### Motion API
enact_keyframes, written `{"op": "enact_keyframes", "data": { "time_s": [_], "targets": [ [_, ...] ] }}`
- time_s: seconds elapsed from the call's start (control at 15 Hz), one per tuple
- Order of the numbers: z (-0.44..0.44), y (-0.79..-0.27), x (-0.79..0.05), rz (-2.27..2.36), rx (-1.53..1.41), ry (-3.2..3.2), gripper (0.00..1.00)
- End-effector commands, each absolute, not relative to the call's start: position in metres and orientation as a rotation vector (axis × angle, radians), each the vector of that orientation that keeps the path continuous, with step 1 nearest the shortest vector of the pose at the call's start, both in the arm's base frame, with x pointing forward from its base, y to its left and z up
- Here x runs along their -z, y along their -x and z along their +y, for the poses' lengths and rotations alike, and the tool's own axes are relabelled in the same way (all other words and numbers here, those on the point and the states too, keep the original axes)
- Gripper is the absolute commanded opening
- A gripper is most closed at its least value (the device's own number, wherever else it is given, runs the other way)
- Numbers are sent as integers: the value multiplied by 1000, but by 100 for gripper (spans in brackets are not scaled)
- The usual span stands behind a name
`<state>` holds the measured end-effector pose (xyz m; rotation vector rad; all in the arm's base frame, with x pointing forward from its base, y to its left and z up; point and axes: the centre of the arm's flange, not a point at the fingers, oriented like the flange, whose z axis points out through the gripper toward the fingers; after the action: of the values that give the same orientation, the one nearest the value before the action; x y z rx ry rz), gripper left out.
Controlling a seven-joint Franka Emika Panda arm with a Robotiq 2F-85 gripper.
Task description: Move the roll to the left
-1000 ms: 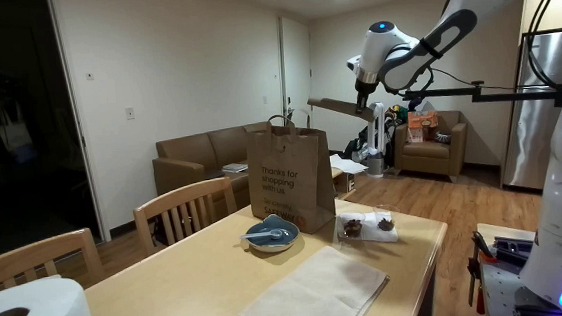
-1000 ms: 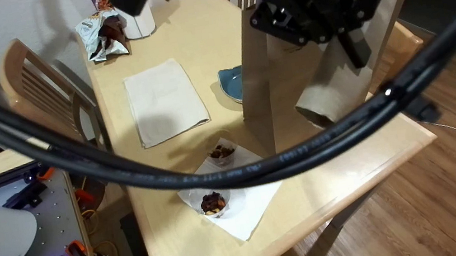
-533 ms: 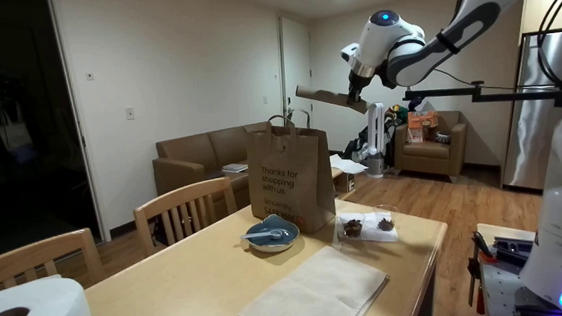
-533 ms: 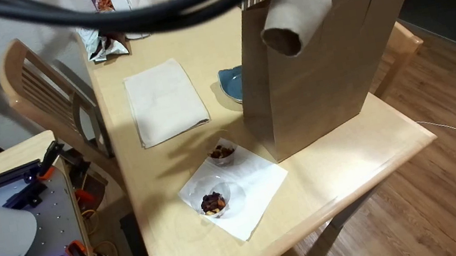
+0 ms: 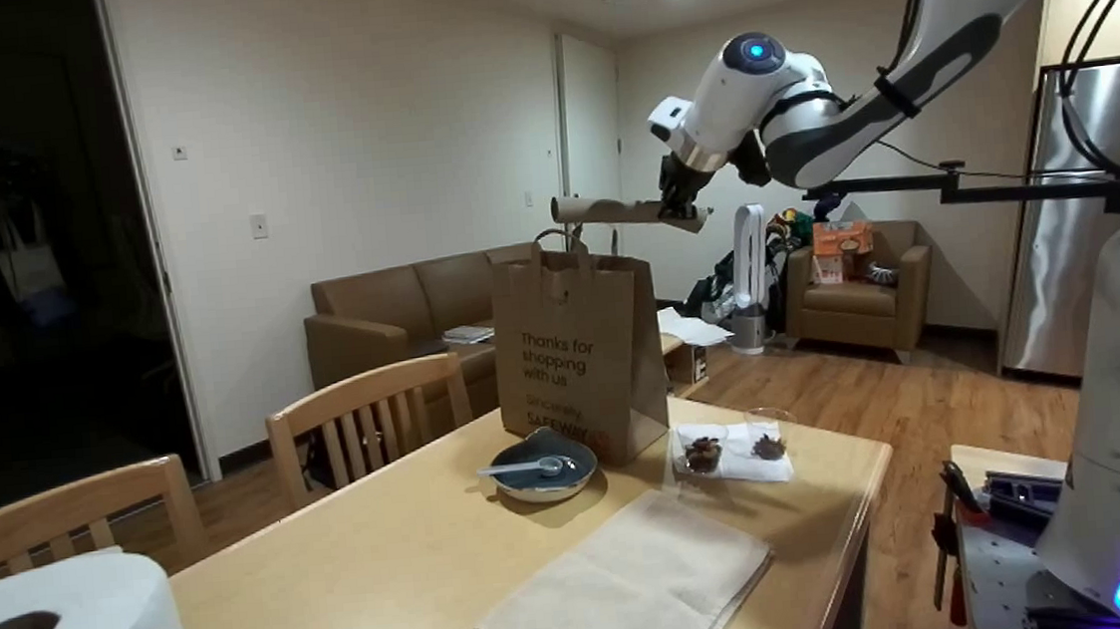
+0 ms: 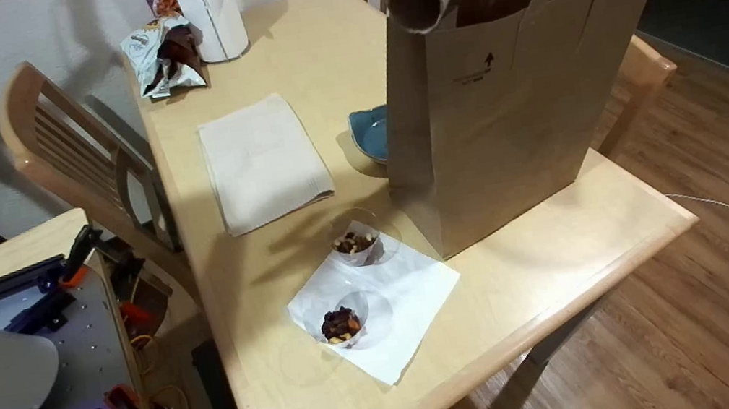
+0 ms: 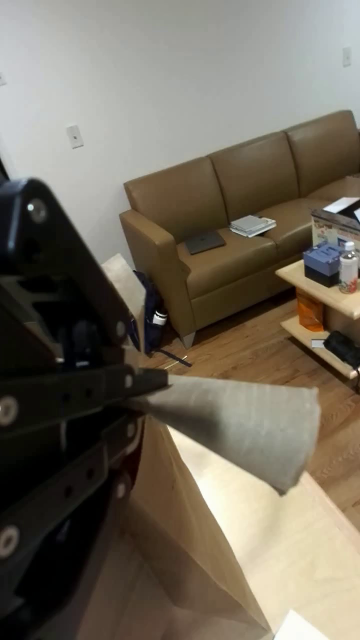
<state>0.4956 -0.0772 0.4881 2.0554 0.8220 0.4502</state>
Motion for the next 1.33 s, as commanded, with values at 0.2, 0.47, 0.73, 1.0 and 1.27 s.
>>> {"op": "enact_keyframes", "data": {
  "time_s": [0.2, 0.47, 0.73, 1.0, 1.27],
  "targets": [
    [-31, -494, -484, 962, -481, -1867, 2],
    [-14, -494, -476, 1044, -484, -1858, 2],
    [-12, -496, -479, 1021, -477, -1881, 3],
    [-12, -497, -480, 975, -469, -1850, 1],
    [15, -499, -490, 895, -400, -1623, 1]
  ]
}}
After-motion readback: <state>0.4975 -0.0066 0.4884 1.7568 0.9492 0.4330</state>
